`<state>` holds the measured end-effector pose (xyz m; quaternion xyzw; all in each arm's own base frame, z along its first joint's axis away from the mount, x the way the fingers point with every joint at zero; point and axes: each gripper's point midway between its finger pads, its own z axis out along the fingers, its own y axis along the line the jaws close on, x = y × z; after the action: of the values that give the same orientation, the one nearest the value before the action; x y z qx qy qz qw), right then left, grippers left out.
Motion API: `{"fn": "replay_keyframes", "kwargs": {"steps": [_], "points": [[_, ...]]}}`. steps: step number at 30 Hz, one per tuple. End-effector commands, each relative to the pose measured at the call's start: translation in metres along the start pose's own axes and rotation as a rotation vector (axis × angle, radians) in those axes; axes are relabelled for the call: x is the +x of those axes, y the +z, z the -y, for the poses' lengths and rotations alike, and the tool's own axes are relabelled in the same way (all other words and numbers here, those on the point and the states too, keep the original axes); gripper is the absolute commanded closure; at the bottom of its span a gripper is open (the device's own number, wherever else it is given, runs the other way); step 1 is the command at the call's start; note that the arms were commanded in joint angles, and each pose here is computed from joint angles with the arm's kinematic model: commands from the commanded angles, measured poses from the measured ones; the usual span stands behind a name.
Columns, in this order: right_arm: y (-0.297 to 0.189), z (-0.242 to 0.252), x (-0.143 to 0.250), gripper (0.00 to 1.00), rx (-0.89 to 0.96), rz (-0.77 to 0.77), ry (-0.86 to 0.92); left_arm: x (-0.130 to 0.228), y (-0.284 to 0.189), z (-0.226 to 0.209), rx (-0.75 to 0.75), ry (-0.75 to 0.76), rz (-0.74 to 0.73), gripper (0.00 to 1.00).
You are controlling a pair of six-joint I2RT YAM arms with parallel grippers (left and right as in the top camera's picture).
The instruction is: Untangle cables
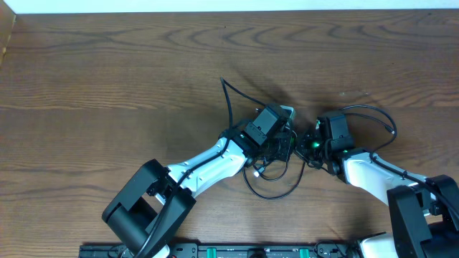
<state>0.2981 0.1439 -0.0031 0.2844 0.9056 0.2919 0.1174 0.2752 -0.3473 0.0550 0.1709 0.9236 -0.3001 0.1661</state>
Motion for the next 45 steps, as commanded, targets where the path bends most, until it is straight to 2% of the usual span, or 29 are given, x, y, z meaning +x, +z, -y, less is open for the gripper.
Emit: {"fn": "replay_keyframes", "kwargs": {"steps": [1, 6, 9, 12, 15, 17, 22, 27, 34, 37, 45], "points": [[0.001, 0.05, -0.007, 0.99, 0.162, 0.052, 0.085, 0.003, -0.004, 0.008, 0.016, 0.078, -0.009, 0.92], [-0.009, 0.074, -0.023, 0.99, 0.233, 0.096, 0.095, -0.014, -0.04, -0.015, -0.176, 0.049, 0.091, 0.93], [-0.011, 0.079, -0.025, 0.99, 0.248, 0.094, 0.082, -0.03, -0.072, 0.004, -0.149, 0.073, 0.178, 0.92], [-0.011, 0.079, -0.025, 0.99, 0.251, 0.095, 0.082, -0.029, -0.081, 0.021, -0.118, 0.115, 0.198, 0.92], [-0.013, 0.086, -0.026, 0.99, 0.285, 0.11, 0.084, -0.022, -0.078, 0.015, -0.289, 0.172, 0.244, 0.93], [-0.015, 0.091, -0.027, 0.99, 0.304, 0.113, 0.083, -0.018, -0.078, 0.023, -0.338, 0.196, 0.279, 0.92], [-0.02, 0.101, -0.034, 0.99, 0.322, 0.122, 0.106, 0.014, -0.064, 0.061, -0.226, 0.09, 0.234, 0.93], [-0.021, 0.102, -0.035, 0.99, 0.317, 0.12, 0.107, 0.039, -0.038, 0.071, -0.214, 0.109, 0.172, 0.92], [-0.021, 0.102, -0.035, 0.99, 0.318, 0.121, 0.108, 0.063, 0.002, 0.085, -0.109, 0.138, 0.058, 0.92], [-0.021, 0.102, -0.035, 0.99, 0.318, 0.121, 0.108, 0.06, 0.003, 0.078, -0.122, 0.075, 0.061, 0.92], [-0.022, 0.103, -0.036, 0.99, 0.319, 0.122, 0.105, 0.052, 0.02, 0.03, -0.207, -0.252, 0.053, 0.92]]}}
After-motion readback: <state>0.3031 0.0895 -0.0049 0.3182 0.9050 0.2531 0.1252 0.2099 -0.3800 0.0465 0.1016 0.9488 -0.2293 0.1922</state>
